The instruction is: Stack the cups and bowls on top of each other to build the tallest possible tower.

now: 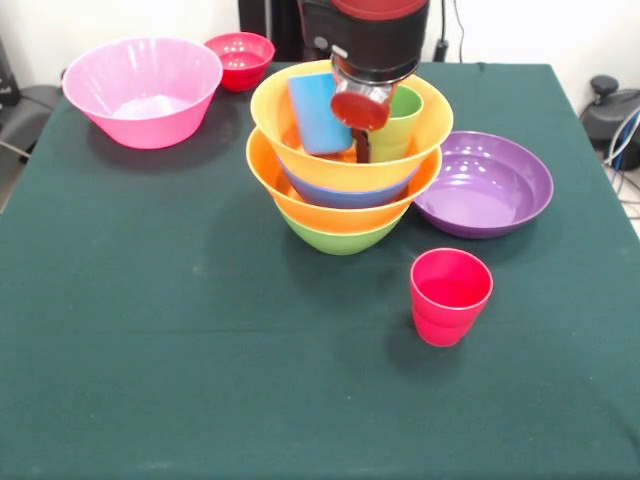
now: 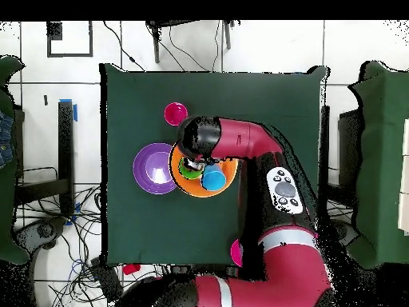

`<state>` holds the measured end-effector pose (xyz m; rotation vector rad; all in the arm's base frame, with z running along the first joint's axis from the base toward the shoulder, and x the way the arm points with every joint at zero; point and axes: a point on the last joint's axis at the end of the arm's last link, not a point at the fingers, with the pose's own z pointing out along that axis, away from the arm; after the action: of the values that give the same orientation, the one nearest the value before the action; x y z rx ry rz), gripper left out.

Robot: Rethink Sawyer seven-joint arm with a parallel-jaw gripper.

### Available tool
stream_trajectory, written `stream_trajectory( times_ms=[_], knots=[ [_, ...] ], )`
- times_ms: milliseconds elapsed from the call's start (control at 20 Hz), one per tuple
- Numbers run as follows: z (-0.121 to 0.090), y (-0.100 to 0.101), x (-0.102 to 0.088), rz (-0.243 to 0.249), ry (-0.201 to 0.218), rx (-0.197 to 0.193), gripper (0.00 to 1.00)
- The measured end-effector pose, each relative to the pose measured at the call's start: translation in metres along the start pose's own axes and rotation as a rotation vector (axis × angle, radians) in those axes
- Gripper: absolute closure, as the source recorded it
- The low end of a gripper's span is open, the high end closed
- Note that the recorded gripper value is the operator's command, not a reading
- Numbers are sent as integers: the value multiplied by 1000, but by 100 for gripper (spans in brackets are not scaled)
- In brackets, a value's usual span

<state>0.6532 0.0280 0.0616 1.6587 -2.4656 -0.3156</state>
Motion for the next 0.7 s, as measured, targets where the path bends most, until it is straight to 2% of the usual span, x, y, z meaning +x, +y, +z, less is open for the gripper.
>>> stream_trajectory(
  times_ms=[350, 700],
  knots=[
    [-27, 10, -4, -11, 26, -30, 0],
    [-52, 13, 3, -3, 46, -37, 0]
  ],
)
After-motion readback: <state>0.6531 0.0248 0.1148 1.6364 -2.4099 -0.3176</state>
